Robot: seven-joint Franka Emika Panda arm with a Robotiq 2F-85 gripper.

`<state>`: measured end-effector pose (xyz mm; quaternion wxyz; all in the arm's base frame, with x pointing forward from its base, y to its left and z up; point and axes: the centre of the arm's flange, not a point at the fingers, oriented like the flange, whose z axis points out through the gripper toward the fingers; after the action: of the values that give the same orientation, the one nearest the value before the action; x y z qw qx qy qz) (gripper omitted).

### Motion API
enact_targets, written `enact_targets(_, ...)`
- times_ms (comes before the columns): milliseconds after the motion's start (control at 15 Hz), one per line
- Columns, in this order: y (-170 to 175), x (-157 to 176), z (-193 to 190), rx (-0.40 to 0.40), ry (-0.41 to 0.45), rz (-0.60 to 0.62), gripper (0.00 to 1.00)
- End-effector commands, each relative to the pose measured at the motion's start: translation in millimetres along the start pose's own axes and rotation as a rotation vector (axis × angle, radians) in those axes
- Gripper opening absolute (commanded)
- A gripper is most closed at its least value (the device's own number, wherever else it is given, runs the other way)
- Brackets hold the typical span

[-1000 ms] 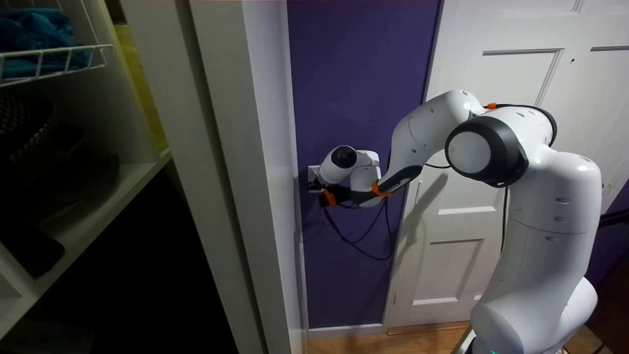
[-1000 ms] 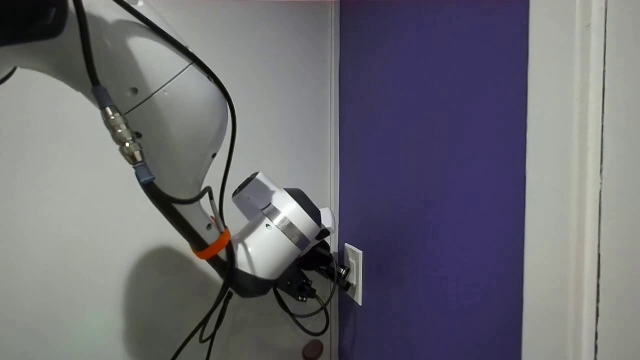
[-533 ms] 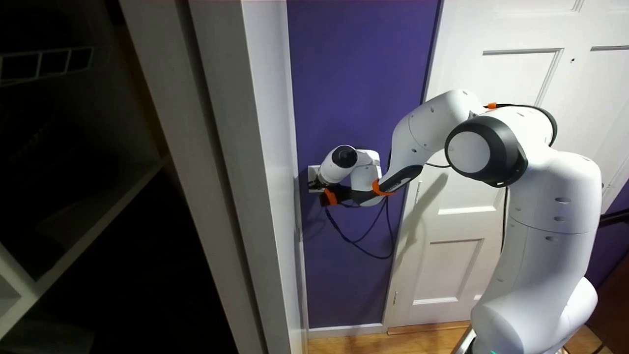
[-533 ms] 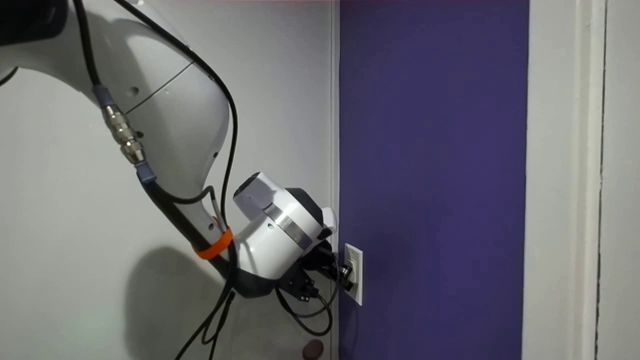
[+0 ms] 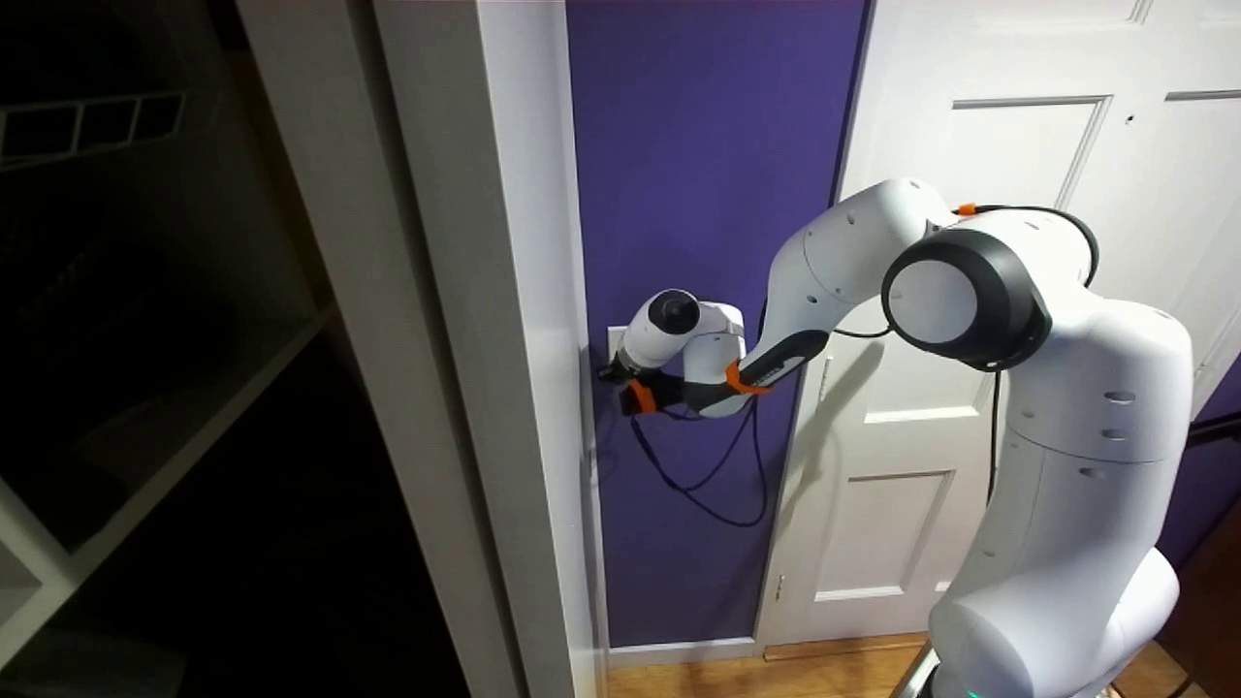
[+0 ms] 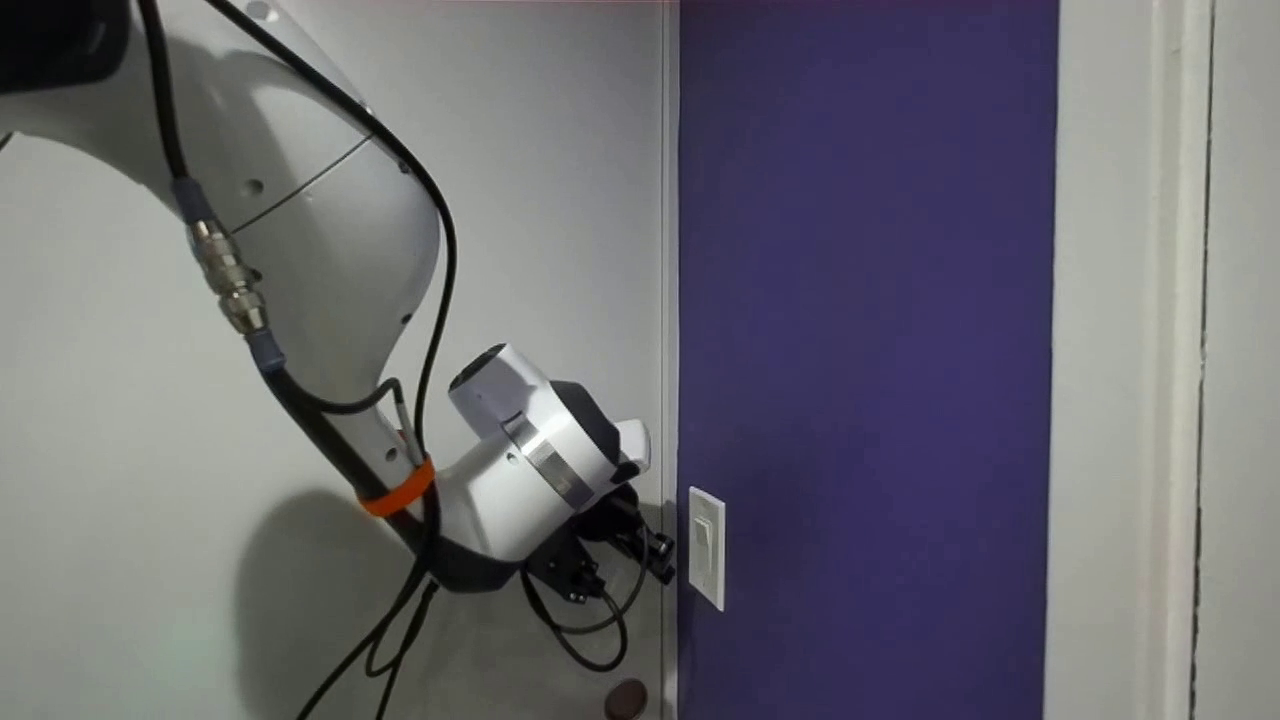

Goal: Flip the light switch downwards

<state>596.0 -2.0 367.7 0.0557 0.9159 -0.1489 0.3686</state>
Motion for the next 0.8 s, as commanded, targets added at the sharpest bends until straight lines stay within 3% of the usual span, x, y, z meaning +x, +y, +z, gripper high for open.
enact_targets(0, -2, -9, -30, -0.001, -0.051, -0.008, 0.26)
enact_targets(133, 2, -18, -38, -0.018, -0.078, -0.016, 0.33)
enact_targets(733, 36, -41, -85, -0.156, -0.179, -0.066, 0.96)
